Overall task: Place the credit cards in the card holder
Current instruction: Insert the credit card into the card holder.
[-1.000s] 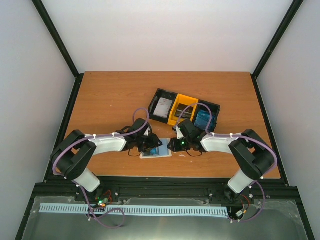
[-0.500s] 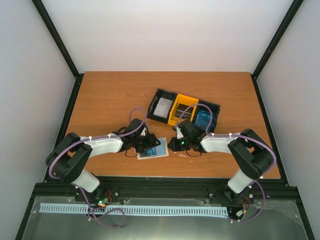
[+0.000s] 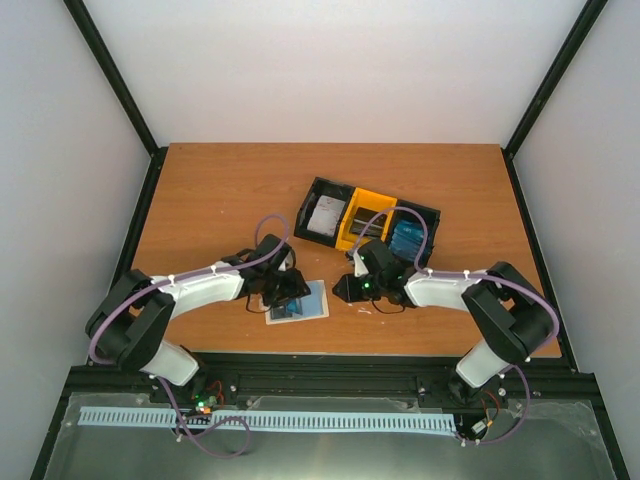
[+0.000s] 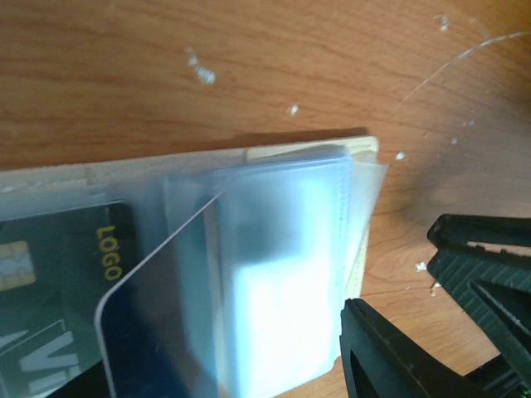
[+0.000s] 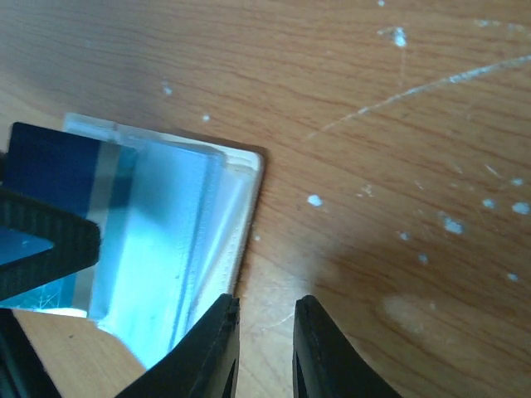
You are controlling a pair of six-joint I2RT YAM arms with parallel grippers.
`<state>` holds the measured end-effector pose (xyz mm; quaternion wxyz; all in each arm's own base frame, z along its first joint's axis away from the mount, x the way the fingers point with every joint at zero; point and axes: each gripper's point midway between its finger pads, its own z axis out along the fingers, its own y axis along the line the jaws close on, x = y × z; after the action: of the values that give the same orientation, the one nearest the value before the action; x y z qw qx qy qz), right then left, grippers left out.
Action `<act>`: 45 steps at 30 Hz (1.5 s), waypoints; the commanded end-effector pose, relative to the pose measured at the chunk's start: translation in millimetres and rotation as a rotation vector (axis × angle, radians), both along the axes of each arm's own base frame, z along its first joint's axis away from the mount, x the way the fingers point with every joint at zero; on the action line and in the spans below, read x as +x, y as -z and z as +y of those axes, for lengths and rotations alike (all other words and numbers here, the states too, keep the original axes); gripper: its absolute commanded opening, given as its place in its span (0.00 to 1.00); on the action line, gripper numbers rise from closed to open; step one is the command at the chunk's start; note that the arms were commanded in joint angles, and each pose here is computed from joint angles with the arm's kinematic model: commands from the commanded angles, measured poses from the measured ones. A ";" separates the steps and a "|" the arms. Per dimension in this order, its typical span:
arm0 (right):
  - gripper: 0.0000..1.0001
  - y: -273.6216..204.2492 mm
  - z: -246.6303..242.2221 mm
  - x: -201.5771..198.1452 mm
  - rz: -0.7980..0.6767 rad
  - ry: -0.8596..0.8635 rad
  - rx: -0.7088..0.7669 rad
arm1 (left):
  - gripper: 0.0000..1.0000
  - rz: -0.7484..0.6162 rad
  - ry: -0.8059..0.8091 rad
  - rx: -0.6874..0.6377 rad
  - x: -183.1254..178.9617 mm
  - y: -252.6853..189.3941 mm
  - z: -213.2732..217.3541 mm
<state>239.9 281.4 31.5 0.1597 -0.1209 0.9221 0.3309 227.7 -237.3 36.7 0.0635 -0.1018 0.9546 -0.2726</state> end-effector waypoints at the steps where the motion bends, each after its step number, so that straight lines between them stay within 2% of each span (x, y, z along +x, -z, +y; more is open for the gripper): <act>1: 0.21 -24.6 10.4 -2.4 -0.085 -0.044 0.072 | 0.48 -0.049 0.025 -0.006 13.5 -18.3 -5.4; 5: 0.23 -36.0 19.2 -9.9 -0.144 -0.080 0.078 | 0.48 -0.039 0.022 -0.018 15.5 -12.1 -8.4; 9: 0.31 -43.4 27.8 -24.4 -0.201 -0.101 0.084 | 0.48 -0.020 0.011 -0.046 12.4 -3.4 -9.5; 13: 0.34 -43.3 29.0 -27.5 -0.207 -0.093 0.082 | 0.47 -0.015 -0.012 -0.078 7.1 -1.0 -8.1; 16: 0.35 -41.1 30.7 -28.4 -0.203 -0.102 0.078 | 0.54 -0.028 -0.025 -0.071 4.9 -2.2 -2.9; 28: 0.35 -42.8 38.3 -30.2 -0.191 -0.121 0.092 | 0.58 -0.020 -0.063 -0.016 -9.9 -4.2 18.5; 35: 0.34 -41.5 41.3 -31.0 -0.178 -0.128 0.099 | 0.55 -0.021 -0.087 0.004 -15.5 -6.1 27.9; 45: 0.33 -21.4 29.0 -21.1 -0.160 -0.070 -0.020 | 0.58 -0.002 -0.080 0.066 -16.1 1.0 34.6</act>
<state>209.1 311.1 54.7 0.2090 -0.1918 0.8954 0.3432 208.5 -207.9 36.2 0.0786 -0.1331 0.9538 -0.2575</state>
